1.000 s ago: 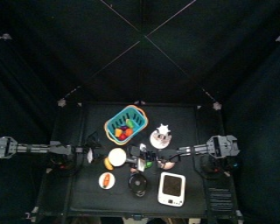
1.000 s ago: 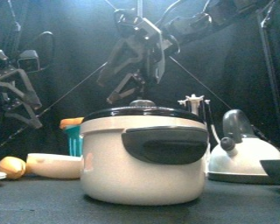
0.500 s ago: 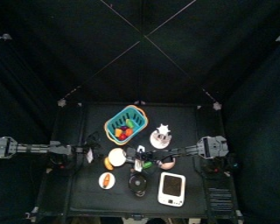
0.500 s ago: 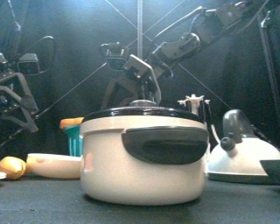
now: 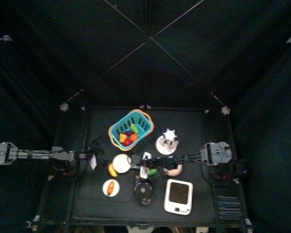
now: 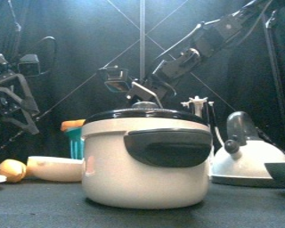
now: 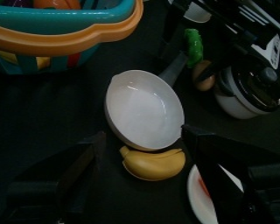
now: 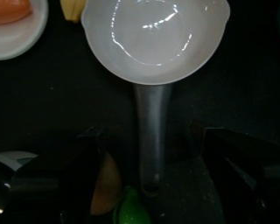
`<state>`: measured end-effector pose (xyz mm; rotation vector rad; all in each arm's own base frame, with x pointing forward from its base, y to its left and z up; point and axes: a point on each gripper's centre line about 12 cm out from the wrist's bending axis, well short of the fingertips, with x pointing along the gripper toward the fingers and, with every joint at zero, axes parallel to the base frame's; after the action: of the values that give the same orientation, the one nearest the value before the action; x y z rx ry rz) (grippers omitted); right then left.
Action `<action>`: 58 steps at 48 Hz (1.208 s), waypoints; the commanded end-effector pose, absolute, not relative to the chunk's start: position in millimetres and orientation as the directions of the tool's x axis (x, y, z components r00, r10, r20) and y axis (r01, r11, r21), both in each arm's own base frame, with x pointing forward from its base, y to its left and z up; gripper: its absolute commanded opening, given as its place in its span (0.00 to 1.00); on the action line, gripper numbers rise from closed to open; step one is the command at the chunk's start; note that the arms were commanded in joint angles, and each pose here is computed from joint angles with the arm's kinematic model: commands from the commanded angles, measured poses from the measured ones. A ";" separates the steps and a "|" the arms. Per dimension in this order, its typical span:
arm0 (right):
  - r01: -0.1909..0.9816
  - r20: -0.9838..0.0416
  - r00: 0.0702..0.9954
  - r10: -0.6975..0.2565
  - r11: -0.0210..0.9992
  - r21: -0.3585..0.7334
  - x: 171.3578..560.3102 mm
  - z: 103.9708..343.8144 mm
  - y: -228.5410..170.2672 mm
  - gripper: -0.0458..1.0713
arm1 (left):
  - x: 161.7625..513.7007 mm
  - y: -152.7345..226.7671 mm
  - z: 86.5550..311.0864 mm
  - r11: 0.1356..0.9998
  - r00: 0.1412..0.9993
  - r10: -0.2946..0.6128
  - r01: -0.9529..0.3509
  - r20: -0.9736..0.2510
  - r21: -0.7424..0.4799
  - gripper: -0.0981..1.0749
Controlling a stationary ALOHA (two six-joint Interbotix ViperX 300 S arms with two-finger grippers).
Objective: Grab pan
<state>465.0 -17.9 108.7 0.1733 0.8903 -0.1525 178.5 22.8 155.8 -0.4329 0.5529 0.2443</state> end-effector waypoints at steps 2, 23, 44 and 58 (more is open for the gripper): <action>0.204 -0.757 0.650 -0.065 0.975 0.092 472.5 122.1 -21.0 0.87 | 183.9 23.3 164.2 0.884 0.846 0.108 -0.322 -0.522 -0.340 0.94; 0.203 -0.757 0.650 -0.065 0.975 0.090 472.4 122.7 -21.1 0.56 | 183.8 23.1 164.0 0.884 0.849 0.107 -0.319 -0.517 -0.342 0.94; 0.176 -0.743 0.665 -0.073 0.983 0.061 470.2 137.1 -19.4 0.42 | 183.5 23.3 163.4 0.883 0.849 0.108 -0.322 -0.518 -0.343 0.94; 0.173 -0.746 0.662 -0.073 0.983 0.057 469.0 135.6 -19.5 0.31 | 183.8 23.3 164.0 0.883 0.849 0.108 -0.321 -0.517 -0.343 0.94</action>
<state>465.1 -19.4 107.1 0.1274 0.9034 -0.1458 180.0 22.7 158.0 -0.4355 0.5308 0.2378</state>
